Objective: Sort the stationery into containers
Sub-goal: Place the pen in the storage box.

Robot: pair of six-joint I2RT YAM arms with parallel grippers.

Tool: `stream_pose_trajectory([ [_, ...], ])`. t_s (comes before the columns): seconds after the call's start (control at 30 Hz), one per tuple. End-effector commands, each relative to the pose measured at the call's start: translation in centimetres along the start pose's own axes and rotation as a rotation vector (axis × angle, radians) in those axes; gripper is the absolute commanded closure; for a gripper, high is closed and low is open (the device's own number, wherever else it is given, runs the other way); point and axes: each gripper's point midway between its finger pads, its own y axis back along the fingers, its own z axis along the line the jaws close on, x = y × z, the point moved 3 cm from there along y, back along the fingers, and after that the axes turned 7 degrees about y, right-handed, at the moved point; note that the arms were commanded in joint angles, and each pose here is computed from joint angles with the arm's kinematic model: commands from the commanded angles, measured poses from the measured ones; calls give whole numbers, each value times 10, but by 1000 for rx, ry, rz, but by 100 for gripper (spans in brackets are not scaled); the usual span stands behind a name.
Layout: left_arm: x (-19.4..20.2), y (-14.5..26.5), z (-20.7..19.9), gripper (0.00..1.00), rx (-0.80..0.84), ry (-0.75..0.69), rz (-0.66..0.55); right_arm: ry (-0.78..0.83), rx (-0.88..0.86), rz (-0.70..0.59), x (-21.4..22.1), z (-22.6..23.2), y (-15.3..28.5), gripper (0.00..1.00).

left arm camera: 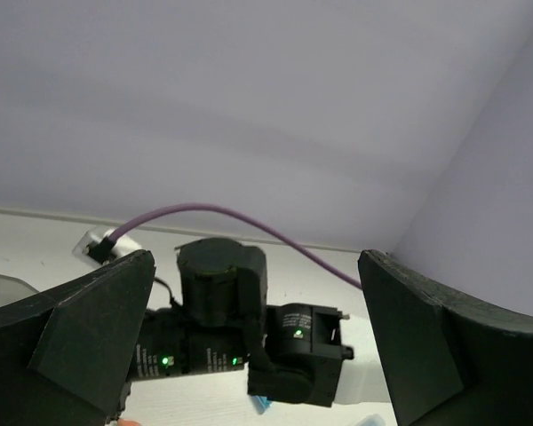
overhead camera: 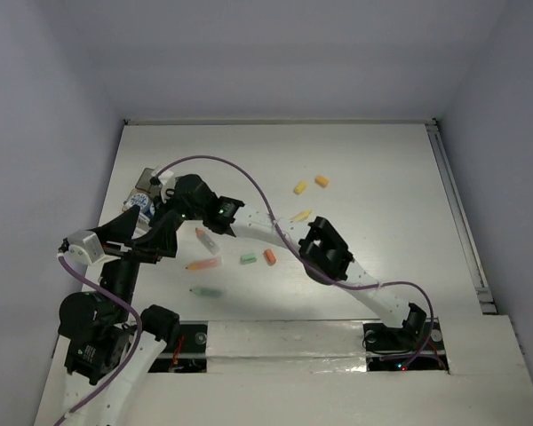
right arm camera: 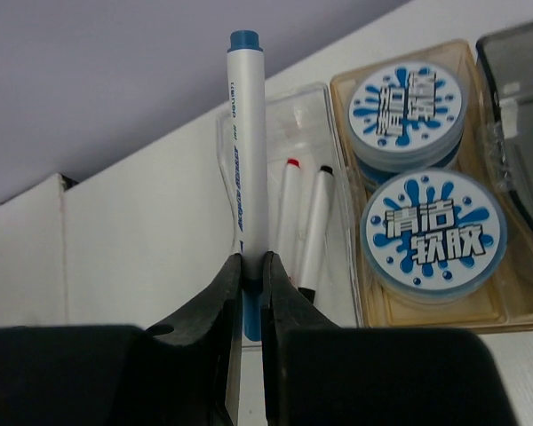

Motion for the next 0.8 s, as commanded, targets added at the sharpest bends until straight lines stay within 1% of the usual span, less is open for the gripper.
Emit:
stream_pose_trajectory([
  [0.0, -9, -4, -5, 1, 15, 1, -30, 26, -33, -33, -7, 9, -5, 100],
  [0.2, -8, -5, -6, 1, 24, 0, -24, 35, -37, -29, -6, 7, -11, 100],
  [0.23, -8, -5, -7, 1, 25, 2, -23, 33, -42, -29, -5, 8, -11, 99],
  [0.27, -8, -5, -7, 1, 26, 2, -24, 35, -44, -34, -6, 8, -10, 92],
  [0.33, -8, -4, -7, 1, 29, 2, -23, 35, -44, -33, -7, 9, -9, 84],
  [0.37, -7, -5, -7, 1, 29, 2, -21, 35, -44, -30, -6, 9, -9, 77],
  [0.47, -8, -5, -6, 1, 23, 0, -27, 38, -40, -26, -4, 8, -9, 68],
  [0.53, -7, -5, -6, 1, 25, -1, -24, 33, -42, -29, -4, 8, -9, 66],
  [0.57, -7, -5, -6, 1, 23, -1, -24, 31, -44, -31, -5, 9, -7, 63],
  [0.73, -6, -7, -7, 1, 27, -1, -18, 42, -35, -89, -25, 12, 1, 62],
  [0.77, -5, -8, -5, 1, 18, -5, -18, 40, -28, -84, -24, 13, 6, 62],
])
